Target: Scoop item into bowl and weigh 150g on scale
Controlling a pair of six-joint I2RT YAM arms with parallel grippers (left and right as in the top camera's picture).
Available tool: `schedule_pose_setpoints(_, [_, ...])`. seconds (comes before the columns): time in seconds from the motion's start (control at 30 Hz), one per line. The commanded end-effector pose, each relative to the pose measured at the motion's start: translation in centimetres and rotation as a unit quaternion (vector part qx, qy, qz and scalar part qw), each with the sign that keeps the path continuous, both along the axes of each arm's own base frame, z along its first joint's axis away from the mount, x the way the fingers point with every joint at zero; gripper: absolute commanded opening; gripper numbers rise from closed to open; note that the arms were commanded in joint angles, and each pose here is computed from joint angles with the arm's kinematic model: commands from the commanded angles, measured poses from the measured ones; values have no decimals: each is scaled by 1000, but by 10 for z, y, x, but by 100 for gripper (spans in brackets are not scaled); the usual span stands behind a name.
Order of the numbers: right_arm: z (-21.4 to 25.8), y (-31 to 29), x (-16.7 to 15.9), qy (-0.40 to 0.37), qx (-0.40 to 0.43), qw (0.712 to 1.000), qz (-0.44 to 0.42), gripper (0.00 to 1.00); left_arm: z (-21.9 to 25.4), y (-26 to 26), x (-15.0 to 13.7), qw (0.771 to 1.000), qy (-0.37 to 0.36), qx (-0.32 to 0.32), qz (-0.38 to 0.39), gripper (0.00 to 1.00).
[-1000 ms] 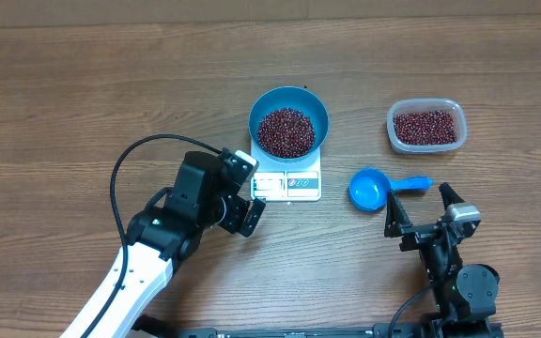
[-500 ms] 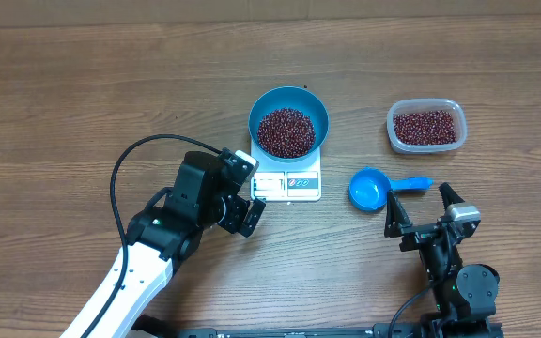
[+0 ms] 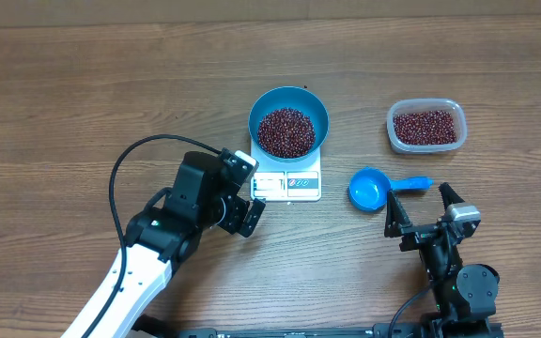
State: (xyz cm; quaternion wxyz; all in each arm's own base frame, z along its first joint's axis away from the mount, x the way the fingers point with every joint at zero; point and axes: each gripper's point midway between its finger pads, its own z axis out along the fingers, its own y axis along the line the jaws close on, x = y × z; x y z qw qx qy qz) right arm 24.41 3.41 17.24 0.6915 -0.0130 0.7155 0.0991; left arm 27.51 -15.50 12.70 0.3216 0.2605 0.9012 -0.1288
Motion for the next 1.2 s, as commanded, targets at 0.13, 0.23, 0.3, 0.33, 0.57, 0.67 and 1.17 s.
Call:
schedule_pose_setpoints(0.13, [-2,1,0,-1,2,1000,1,100,29,11,5,998,-54,-12,20,100])
schedule_pose_setpoints(0.23, [-2,1,0,-1,2,1000,1,100,43,24,13,996,-80,-22,45,100])
schedule_pose_setpoints(0.3, [-2,1,0,-1,2,1000,1,100,61,37,23,990,-115,-34,68,100])
schedule_pose_setpoints(0.33, [-2,1,0,-1,2,1000,1,100,69,42,27,988,-130,-38,77,100])
schedule_pose_setpoints(0.57, [-2,1,0,-1,2,1000,1,100,119,80,39,958,-244,-69,136,100])
schedule_pose_setpoints(0.67, [-2,1,0,-1,2,1000,1,100,129,92,36,943,-288,-79,149,100])
schedule_pose_setpoints(1.17, [-2,1,0,-1,2,1000,1,100,113,148,-11,871,-431,-76,223,100])
